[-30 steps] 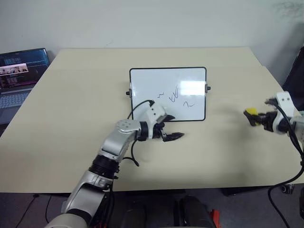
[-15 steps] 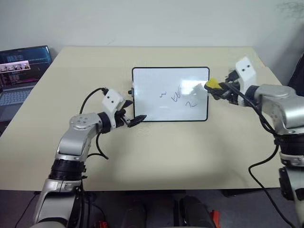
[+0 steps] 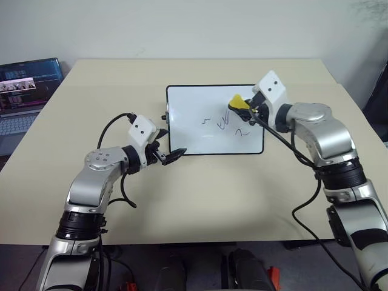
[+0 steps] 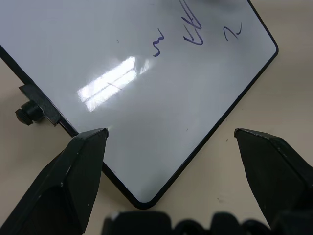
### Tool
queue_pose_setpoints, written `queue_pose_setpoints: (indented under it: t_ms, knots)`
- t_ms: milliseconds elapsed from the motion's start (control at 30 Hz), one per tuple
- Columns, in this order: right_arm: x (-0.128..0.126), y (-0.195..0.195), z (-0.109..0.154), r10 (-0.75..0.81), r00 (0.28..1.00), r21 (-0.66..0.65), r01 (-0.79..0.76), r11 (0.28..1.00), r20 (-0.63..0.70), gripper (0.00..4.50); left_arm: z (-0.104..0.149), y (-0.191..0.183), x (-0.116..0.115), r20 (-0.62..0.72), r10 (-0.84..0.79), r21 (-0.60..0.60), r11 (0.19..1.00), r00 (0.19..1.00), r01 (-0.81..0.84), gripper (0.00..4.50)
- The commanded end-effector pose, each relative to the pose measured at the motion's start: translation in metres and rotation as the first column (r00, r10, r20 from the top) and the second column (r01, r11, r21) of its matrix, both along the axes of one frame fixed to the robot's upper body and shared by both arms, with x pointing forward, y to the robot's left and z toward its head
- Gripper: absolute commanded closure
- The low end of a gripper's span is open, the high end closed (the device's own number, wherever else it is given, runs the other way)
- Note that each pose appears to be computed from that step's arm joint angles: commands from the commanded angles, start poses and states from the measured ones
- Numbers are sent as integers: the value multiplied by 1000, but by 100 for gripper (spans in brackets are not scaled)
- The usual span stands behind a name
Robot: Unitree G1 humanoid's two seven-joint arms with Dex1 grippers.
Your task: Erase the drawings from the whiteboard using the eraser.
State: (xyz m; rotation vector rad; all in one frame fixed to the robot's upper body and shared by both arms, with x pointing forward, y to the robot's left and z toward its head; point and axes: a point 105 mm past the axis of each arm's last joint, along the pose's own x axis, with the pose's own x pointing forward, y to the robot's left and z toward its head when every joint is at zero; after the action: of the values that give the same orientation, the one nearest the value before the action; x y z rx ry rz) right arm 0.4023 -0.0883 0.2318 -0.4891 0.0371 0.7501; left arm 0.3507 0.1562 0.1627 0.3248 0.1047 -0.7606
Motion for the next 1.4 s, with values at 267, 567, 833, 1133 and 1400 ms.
queue_pose_setpoints:
  t_ms: [267,567,833,1133,1400]
  knots:
    - [1,26,22,58,992,31,-62,998,109,349,16,-3,-4,72,3,10,1000,997,-4,0]
    - [2,49,19,101,979,35,-108,993,176,349,21,-6,-3,91,-6,22,1000,996,4,0]
    - [10,84,16,108,971,66,-125,990,214,349,15,-6,-3,85,-1,37,999,996,-2,0]
    - [25,95,14,94,961,19,-102,995,259,349,9,-24,-6,65,-58,26,998,996,56,0]
    - [34,93,28,30,957,96,-60,994,287,349,25,-20,-3,126,-34,27,999,991,31,0]
